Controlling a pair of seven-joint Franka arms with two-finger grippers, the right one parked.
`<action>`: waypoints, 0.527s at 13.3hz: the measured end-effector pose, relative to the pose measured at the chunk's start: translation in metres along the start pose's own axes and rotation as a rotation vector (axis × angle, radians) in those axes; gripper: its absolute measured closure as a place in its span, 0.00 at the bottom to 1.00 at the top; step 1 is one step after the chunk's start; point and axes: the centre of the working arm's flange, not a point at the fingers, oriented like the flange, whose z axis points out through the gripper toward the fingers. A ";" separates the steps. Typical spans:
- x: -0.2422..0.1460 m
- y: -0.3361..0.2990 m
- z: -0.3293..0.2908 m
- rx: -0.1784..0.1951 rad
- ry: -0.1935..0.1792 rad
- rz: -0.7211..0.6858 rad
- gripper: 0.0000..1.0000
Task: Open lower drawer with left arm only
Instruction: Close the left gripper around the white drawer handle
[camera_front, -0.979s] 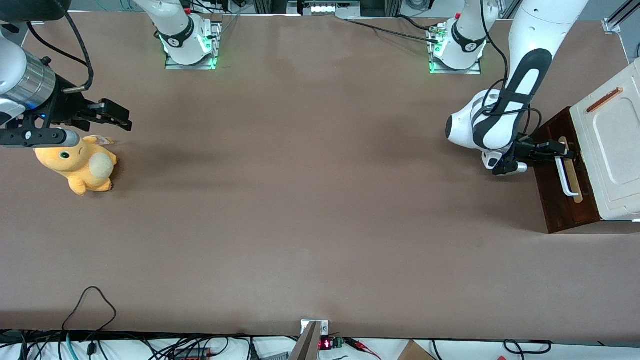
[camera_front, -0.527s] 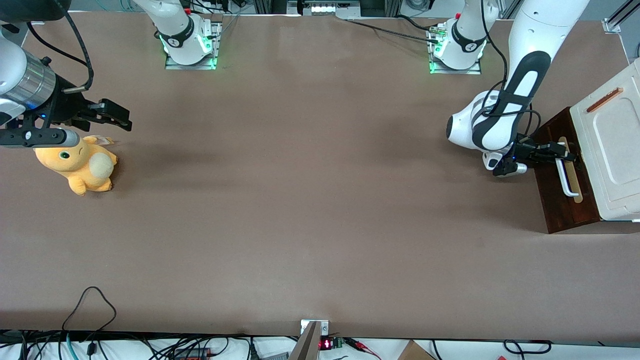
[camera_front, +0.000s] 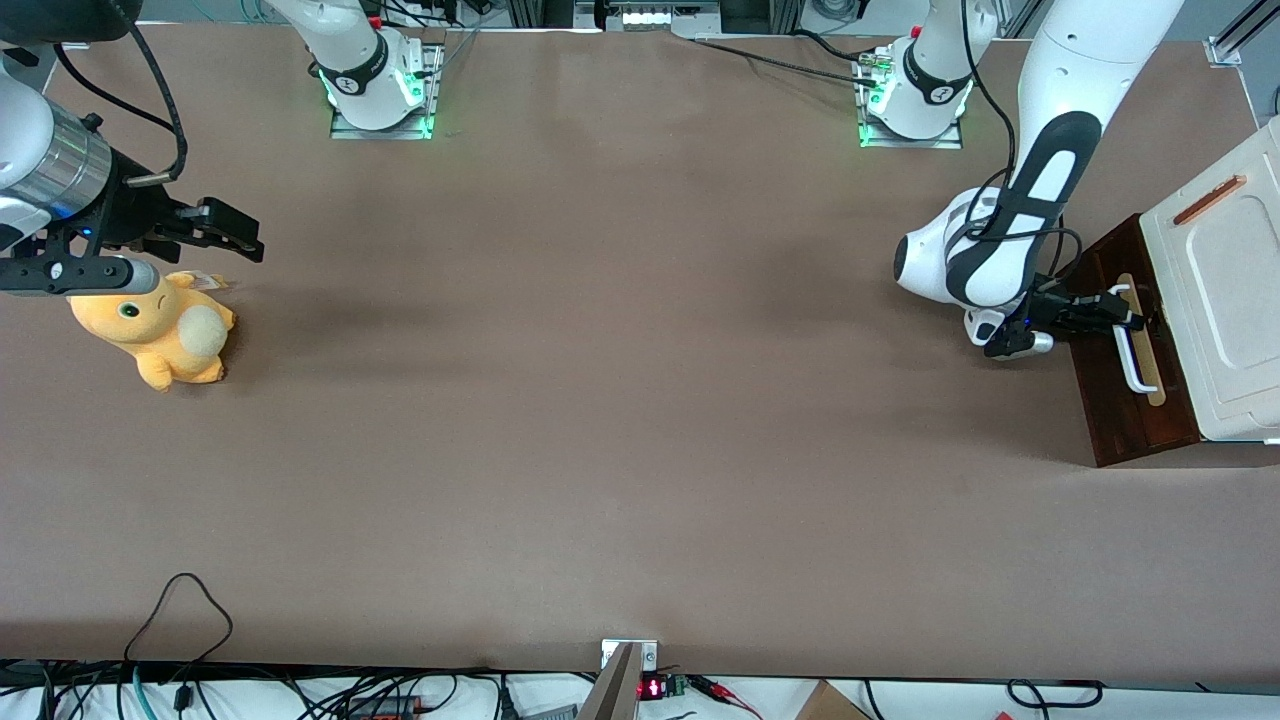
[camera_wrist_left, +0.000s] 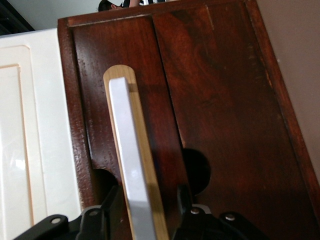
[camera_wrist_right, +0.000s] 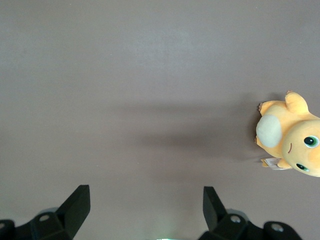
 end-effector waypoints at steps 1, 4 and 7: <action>0.001 0.001 0.000 -0.001 0.001 -0.001 0.48; 0.002 0.001 0.000 0.000 0.001 -0.005 0.50; 0.001 0.000 0.002 0.001 -0.003 -0.013 0.53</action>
